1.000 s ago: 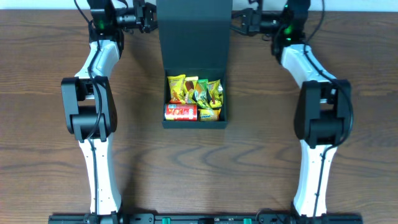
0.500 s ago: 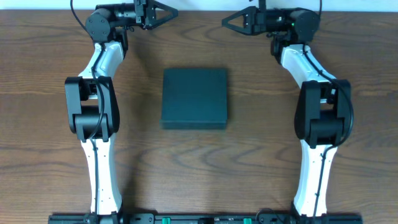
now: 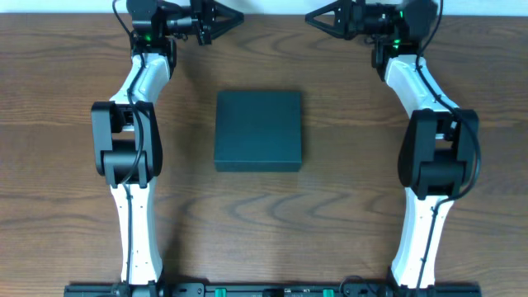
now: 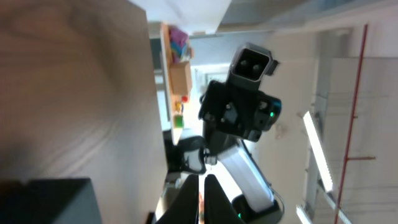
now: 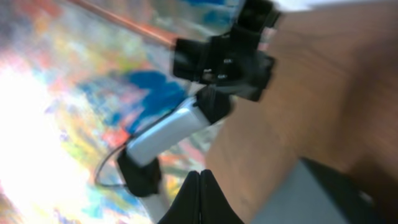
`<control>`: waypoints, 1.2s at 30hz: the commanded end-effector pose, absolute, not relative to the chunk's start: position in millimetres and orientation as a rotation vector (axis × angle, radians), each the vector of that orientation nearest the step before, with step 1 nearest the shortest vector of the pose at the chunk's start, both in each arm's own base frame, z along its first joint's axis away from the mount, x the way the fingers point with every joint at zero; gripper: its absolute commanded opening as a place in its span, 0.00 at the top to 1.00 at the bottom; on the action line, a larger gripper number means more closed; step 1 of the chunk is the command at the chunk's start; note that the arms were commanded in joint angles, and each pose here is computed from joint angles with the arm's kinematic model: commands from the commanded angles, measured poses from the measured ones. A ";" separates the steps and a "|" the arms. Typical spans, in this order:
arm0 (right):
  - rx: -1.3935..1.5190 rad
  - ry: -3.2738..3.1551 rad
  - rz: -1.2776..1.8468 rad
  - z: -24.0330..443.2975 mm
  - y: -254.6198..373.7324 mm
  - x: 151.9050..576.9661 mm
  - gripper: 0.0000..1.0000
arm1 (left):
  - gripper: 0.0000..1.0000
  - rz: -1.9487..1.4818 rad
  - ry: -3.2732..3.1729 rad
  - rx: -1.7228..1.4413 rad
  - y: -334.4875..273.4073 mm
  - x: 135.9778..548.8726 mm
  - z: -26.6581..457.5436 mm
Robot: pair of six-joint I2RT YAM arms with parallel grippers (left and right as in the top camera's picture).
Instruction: Pack container
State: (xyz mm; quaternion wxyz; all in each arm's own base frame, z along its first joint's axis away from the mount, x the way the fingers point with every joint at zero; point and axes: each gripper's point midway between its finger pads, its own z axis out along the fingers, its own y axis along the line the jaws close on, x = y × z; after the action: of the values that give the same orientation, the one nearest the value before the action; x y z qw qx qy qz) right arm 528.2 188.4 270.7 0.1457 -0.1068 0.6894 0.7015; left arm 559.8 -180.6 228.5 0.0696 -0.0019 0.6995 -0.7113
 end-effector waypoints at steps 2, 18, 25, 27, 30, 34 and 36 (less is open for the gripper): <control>-0.206 1.913 1.743 245.7 183.0 569.9 0.98 | 0.94 -1.929 1.988 0.053 -172.6 585.8 216.6; -0.336 1.647 1.376 413.4 117.3 534.4 0.98 | 0.94 -1.690 1.673 0.560 -189.3 510.5 404.9; -0.467 1.533 1.271 504.9 124.5 456.6 0.98 | 0.94 -1.541 1.385 0.927 -224.8 388.0 527.0; -0.459 1.569 1.239 505.2 122.6 445.3 0.98 | 0.94 -1.505 1.340 0.985 -222.5 364.8 543.4; -0.367 1.672 1.075 495.9 111.3 430.5 0.98 | 0.94 -1.477 1.326 1.042 -215.0 336.9 558.0; -0.205 1.759 0.720 498.0 85.9 401.9 0.98 | 0.94 -1.431 1.364 1.011 -204.4 320.1 559.4; -0.200 1.749 0.597 507.4 81.4 381.5 0.98 | 0.94 -1.374 1.464 0.871 -197.1 330.1 543.4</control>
State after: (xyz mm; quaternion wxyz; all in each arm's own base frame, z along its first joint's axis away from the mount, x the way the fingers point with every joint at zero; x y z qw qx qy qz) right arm 406.8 99.1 473.0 0.5020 -0.0659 0.7685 0.3913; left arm 330.1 -205.4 549.1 0.3848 0.3291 0.6039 -0.6155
